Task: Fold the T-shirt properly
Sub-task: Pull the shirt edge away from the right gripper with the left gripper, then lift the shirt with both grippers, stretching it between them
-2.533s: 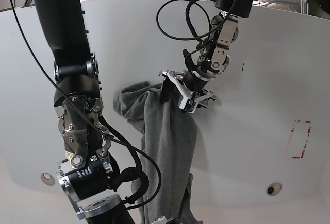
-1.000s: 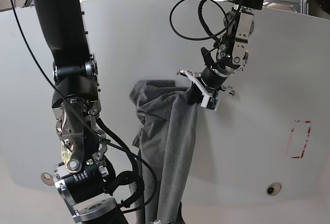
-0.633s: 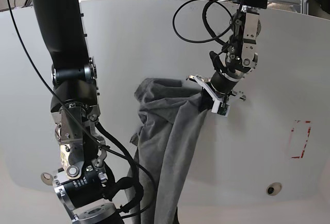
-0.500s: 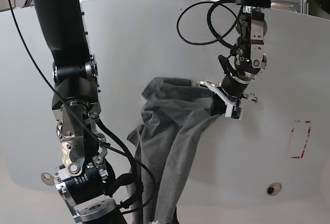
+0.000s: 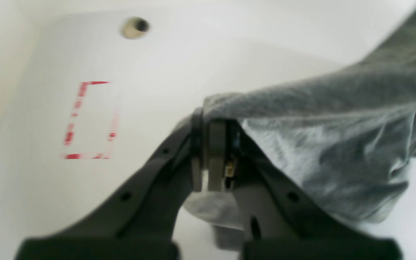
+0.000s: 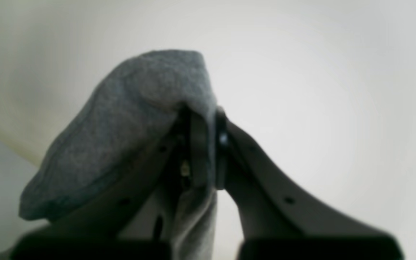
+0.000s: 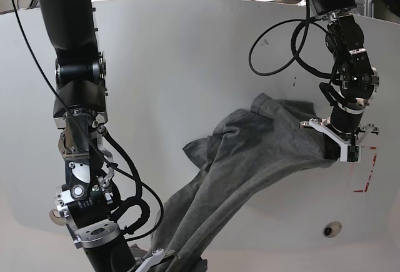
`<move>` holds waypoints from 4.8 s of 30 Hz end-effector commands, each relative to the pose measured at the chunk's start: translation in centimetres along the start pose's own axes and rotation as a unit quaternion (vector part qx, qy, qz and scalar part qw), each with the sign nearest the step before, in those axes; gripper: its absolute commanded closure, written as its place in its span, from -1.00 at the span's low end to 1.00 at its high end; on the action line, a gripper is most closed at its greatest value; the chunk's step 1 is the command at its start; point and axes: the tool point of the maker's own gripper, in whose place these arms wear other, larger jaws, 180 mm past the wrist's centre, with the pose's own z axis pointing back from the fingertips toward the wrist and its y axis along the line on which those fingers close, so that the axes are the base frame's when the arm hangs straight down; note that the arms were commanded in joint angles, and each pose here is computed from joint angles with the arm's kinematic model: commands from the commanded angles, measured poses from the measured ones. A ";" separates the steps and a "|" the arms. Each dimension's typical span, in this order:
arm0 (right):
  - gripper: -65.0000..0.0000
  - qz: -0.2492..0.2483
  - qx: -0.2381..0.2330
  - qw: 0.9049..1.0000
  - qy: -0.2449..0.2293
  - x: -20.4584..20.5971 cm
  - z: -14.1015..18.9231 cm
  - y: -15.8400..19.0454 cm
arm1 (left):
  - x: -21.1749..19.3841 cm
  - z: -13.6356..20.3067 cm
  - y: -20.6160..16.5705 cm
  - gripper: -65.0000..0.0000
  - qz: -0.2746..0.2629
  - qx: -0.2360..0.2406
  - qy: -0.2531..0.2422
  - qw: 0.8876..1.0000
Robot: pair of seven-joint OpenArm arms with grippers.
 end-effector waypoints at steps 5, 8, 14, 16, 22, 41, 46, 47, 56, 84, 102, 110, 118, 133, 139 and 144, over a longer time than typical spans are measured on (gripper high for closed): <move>0.98 0.005 -0.020 1.000 -0.019 1.3 -2.6 -3.2 | 5.1 1.8 1.2 1.00 -0.005 0.016 -0.038 0.999; 0.98 0.001 -0.022 1.000 -0.012 0.7 -3.3 -3.7 | 6.3 2.2 1.0 1.00 -0.006 0.013 -0.046 0.999; 0.99 -0.012 -0.031 0.999 -0.009 0.4 -4.3 -4.6 | 9.0 2.6 -1.9 1.00 0.003 -0.025 -0.079 0.997; 0.99 -0.012 -0.032 0.999 -0.013 0.7 -4.3 -4.6 | 9.4 2.4 -2.4 1.00 0.004 -0.033 -0.085 0.996; 0.99 -0.008 -0.032 0.999 -0.036 1.9 -3.5 -4.4 | 10.9 2.2 -3.1 1.00 0.018 -0.050 -0.103 0.993; 1.00 0.048 -0.022 0.997 -0.060 4.3 -2.0 -7.2 | 16.6 3.4 2.4 1.00 0.005 0.009 -0.131 0.991; 1.00 0.061 -0.023 0.995 -0.077 6.1 -1.6 -8.1 | 18.9 4.4 3.9 1.00 -0.010 0.030 -0.150 0.988; 1.00 0.062 -0.025 0.995 -0.078 6.3 -1.5 -8.3 | 19.2 4.5 4.1 1.00 -0.011 0.033 -0.152 0.988; 1.00 0.079 -0.029 0.993 -0.083 6.8 -0.6 -8.4 | 22.7 5.4 4.4 1.00 -0.032 0.043 -0.182 0.982; 0.99 0.084 -0.038 0.995 -0.037 4.4 0.8 -9.1 | 29.2 8.4 6.9 1.00 -0.031 0.075 -0.251 0.965; 1.00 0.029 -0.027 0.999 0.035 -3.9 4.2 -7.3 | 23.7 5.7 5.4 1.00 -0.026 0.052 -0.184 0.981; 0.99 0.006 -0.039 0.997 0.061 -6.5 6.6 -7.3 | 18.3 4.2 4.4 1.00 -0.030 0.036 -0.120 0.992; 1.00 -0.012 -0.046 0.993 0.106 -10.7 10.0 -6.5 | 10.9 3.4 3.2 1.00 -0.027 0.011 -0.034 0.999; 1.00 -0.090 -0.076 0.966 0.232 -20.0 20.3 -2.9 | -1.1 5.6 0.7 1.00 0.006 -0.043 0.108 0.993; 1.00 -0.108 -0.075 0.958 0.253 -21.4 22.6 -1.2 | -3.5 6.4 0.4 1.00 0.012 -0.046 0.137 0.989; 1.00 -0.138 -0.085 0.943 0.291 -23.5 25.9 0.3 | -6.4 7.8 0.6 1.00 0.000 -0.047 0.167 0.985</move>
